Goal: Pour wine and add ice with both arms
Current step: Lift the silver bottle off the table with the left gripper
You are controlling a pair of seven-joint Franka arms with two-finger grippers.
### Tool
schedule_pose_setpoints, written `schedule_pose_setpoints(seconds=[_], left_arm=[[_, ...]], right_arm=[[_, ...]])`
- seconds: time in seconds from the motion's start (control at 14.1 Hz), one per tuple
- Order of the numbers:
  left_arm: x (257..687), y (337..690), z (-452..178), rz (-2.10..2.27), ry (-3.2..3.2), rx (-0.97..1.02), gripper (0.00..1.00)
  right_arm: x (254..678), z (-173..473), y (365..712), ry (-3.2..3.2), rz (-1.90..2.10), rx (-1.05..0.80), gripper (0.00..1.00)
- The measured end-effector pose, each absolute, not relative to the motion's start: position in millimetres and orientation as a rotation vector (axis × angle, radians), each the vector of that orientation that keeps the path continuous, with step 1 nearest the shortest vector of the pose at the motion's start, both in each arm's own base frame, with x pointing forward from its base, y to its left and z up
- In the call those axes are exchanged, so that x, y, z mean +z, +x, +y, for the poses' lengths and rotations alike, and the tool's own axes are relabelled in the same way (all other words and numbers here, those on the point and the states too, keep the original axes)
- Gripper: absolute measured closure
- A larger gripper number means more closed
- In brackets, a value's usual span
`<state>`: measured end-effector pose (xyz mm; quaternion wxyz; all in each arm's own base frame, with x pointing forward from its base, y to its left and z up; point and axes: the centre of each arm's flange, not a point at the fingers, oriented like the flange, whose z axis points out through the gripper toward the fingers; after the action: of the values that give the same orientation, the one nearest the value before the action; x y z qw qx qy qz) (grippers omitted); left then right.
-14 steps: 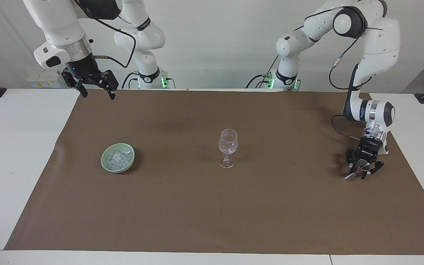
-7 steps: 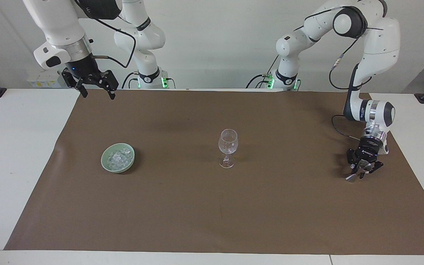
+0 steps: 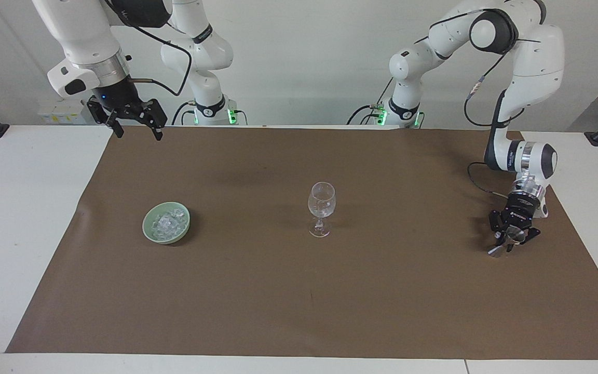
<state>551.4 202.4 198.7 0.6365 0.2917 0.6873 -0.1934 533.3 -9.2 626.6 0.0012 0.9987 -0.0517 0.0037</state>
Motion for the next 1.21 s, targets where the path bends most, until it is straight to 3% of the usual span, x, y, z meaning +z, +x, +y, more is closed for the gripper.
schedule_pose_setpoints(seconds=[1.21], left_arm=[[198.7,551.9,202.1,1.562,0.678,-0.431,0.79]], right_arm=[[626.6,-9.2,533.3,3.135,-0.162,0.012,0.0]])
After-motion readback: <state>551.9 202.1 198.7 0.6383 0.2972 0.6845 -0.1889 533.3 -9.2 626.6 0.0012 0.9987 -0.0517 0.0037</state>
